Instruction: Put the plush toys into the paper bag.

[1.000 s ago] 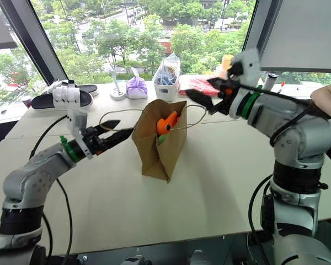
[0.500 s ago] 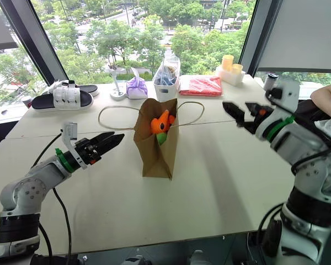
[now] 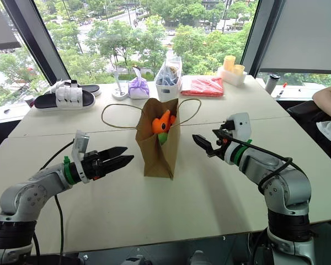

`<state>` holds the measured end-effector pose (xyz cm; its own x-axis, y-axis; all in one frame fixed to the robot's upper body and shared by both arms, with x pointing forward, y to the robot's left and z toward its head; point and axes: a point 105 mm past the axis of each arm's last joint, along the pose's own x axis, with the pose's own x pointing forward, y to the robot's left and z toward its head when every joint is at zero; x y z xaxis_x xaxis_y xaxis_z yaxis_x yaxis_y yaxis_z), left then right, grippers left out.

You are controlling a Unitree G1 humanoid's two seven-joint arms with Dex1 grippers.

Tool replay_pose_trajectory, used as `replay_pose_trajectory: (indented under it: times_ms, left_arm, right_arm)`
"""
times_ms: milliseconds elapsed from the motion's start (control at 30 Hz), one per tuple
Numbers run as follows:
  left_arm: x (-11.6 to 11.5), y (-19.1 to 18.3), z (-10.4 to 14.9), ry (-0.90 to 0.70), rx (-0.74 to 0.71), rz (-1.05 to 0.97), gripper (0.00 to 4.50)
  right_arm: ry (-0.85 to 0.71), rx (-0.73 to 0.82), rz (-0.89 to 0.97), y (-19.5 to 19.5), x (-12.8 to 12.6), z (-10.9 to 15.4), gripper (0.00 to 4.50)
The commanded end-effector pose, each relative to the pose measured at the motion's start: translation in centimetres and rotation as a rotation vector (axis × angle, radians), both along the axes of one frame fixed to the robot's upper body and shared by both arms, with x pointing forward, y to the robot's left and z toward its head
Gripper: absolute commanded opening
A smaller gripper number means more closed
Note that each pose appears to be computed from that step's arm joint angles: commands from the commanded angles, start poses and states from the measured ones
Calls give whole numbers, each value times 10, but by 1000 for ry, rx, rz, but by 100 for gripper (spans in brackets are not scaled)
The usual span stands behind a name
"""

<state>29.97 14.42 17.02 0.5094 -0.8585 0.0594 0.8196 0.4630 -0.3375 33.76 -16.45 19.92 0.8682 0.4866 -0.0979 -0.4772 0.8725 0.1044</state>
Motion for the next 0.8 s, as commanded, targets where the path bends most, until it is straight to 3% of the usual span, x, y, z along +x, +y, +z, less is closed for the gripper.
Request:
replay_pose_trajectory:
  times_ms: [33, 100, 300, 800]
  left_arm:
    - [-6, -32, 9, -116, 70, -41, 450]
    - [-7, -51, 10, -170, 103, -50, 450]
    - [-4, -58, 10, -203, 123, -32, 450]
    - [22, -76, 0, -205, 195, 216, 450]
  right_arm:
    - [-3, 14, 125, 46, 8, -9, 396]
    - [11, 20, 195, 72, 12, -17, 314]
    - [-2, 11, 237, 84, 16, -18, 3]
    - [-23, -27, 280, 97, 11, -18, 3]
